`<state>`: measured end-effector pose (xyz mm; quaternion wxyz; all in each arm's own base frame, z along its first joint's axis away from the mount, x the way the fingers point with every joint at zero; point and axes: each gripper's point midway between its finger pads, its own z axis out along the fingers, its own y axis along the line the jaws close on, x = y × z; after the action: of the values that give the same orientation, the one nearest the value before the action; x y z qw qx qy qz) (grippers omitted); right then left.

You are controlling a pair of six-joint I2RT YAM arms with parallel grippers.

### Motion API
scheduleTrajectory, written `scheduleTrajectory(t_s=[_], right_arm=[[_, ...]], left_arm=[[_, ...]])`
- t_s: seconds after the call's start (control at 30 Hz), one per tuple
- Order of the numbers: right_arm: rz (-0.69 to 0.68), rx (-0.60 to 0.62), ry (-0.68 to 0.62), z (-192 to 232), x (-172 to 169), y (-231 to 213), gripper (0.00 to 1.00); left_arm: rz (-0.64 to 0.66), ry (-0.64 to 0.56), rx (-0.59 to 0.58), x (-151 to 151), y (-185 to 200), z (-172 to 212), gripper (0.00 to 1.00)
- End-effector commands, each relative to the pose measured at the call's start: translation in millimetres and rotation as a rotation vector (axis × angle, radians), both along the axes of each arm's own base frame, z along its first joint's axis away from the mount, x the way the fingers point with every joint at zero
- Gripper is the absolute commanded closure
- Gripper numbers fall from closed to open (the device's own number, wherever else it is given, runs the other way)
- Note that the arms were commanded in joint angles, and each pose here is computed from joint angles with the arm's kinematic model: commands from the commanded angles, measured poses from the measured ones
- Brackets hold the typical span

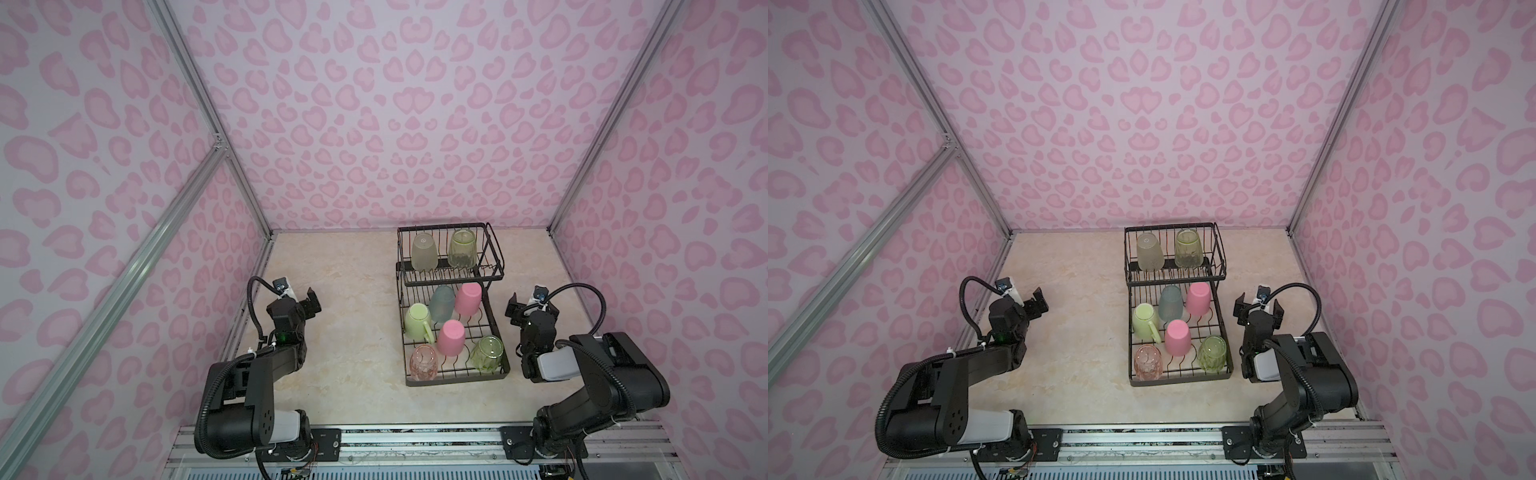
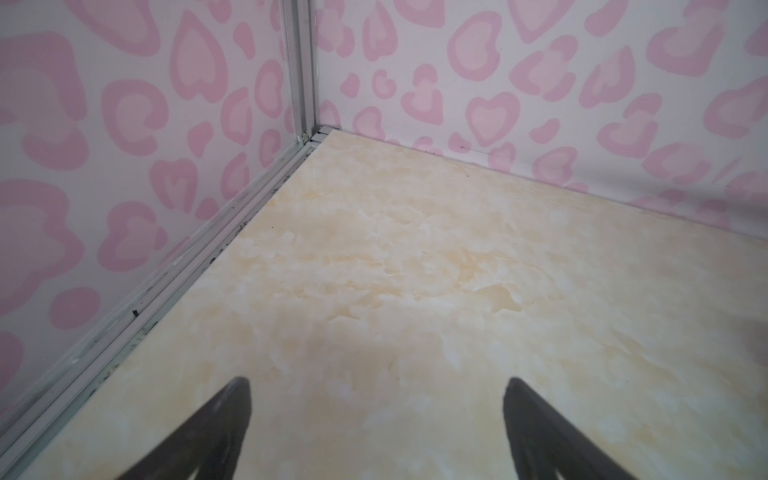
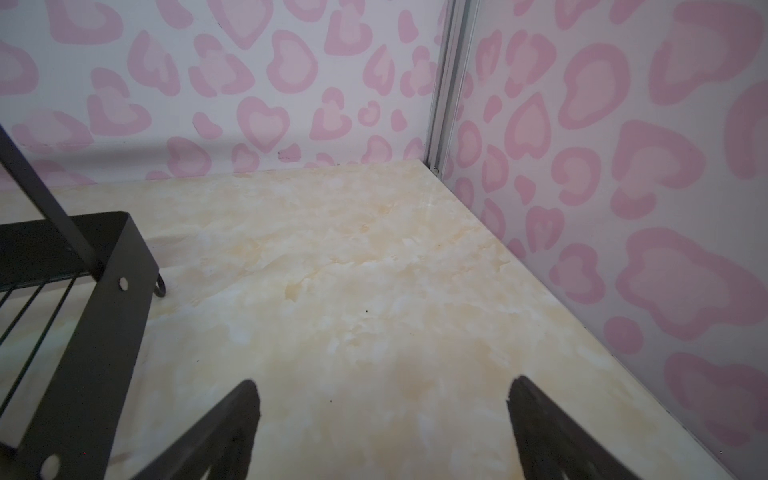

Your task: Load the cups into the dish rack

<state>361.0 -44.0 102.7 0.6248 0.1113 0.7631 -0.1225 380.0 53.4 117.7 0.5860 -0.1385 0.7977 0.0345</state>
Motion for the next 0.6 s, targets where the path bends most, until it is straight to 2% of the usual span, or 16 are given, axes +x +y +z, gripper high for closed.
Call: scheduleTrajectory(t_s=[0.0,0.07,0.1,0.13,0.27,0.3,0.57], right_arm=[[0.003,-0.010,-0.059,12.7,0.3,0.9,0.08],[0.004,-0.012,-0.056,11.6,-0.9,0.9,0.08],[0.004,-0.011,-0.063,12.7,-0.7,1.1,0.08],[0.004,-0.010,-0.054,11.3,0.1,0.7,0.08],[0.011,0.016,0.050,0.2,21.2,-1.9,0.06],[0.015,0.024,0.048,0.1,20.2,-1.5,0.03],[0.020,0.022,0.032,2.1,19.2,-0.7,0.01]], left_arm=[[-0.066,-0.059,0.043,4.1,-13.8,8.4,0.03],[-0.102,-0.128,0.074,0.6,-23.7,6.6,0.03],[-0.080,-0.070,0.070,1.2,-19.9,0.2,0.03],[-0.068,-0.094,0.068,4.0,-18.1,5.2,0.03],[-0.070,-0.067,0.070,5.3,-18.3,-0.3,0.03],[-0.069,-0.065,0.072,4.9,-18.6,0.2,0.03],[-0.066,-0.076,0.085,3.5,-19.7,2.3,0.03]])
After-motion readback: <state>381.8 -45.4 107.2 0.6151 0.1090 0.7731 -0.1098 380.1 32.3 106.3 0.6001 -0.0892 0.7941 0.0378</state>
